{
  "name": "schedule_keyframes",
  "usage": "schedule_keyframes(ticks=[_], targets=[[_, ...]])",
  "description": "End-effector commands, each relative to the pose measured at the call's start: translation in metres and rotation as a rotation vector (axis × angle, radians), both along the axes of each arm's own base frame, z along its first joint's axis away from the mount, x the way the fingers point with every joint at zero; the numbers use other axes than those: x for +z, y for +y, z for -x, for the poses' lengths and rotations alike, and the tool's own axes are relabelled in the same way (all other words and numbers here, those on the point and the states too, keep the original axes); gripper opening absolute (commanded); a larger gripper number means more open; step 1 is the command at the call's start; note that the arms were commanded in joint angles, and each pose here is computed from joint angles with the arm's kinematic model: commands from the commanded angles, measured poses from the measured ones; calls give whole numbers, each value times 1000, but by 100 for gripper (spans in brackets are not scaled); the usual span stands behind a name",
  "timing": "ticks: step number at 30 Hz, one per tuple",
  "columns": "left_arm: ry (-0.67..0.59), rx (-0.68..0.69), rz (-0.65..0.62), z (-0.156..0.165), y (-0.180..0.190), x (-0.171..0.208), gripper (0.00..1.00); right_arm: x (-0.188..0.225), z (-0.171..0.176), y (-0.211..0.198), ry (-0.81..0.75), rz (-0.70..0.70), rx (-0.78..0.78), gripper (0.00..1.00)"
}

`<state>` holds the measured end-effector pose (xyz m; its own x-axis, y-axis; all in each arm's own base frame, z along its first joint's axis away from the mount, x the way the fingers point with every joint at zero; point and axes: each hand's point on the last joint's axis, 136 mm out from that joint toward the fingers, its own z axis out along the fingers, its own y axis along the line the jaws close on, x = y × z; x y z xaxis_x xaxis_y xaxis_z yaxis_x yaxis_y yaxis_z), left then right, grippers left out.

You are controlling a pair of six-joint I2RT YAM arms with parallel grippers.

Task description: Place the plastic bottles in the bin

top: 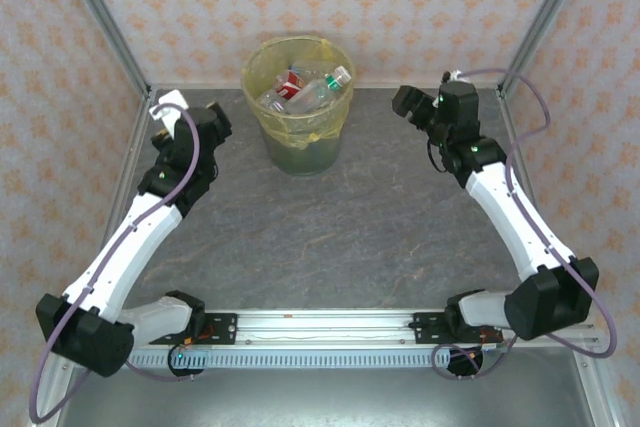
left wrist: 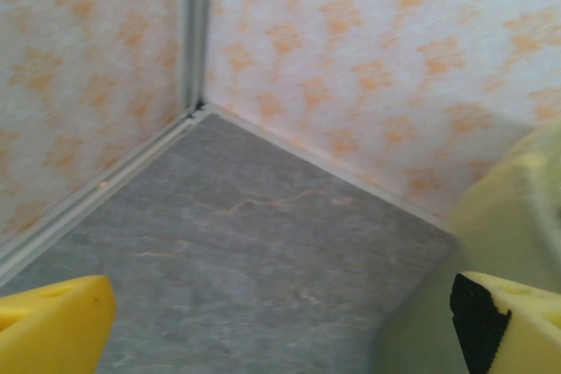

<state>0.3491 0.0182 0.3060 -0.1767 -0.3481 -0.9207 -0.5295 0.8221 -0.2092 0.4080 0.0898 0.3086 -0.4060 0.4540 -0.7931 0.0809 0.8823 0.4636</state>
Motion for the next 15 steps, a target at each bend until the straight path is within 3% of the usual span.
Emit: schedule_keyframes(ticks=[1,7,12,15], targets=[[-22,94,-13,16,26,-22,99,-1,11,-43,-67,107,-196,95],[68,201,-73,36,58,-93,99,-62,34,-90,-72,269,-405,98],[134,351,-158,51,89,-129,99,-107,47,-111,-58,365,-503,100],[132,318,-195,45,89,-145,99,-132,54,-129,-28,441,-599,100]])
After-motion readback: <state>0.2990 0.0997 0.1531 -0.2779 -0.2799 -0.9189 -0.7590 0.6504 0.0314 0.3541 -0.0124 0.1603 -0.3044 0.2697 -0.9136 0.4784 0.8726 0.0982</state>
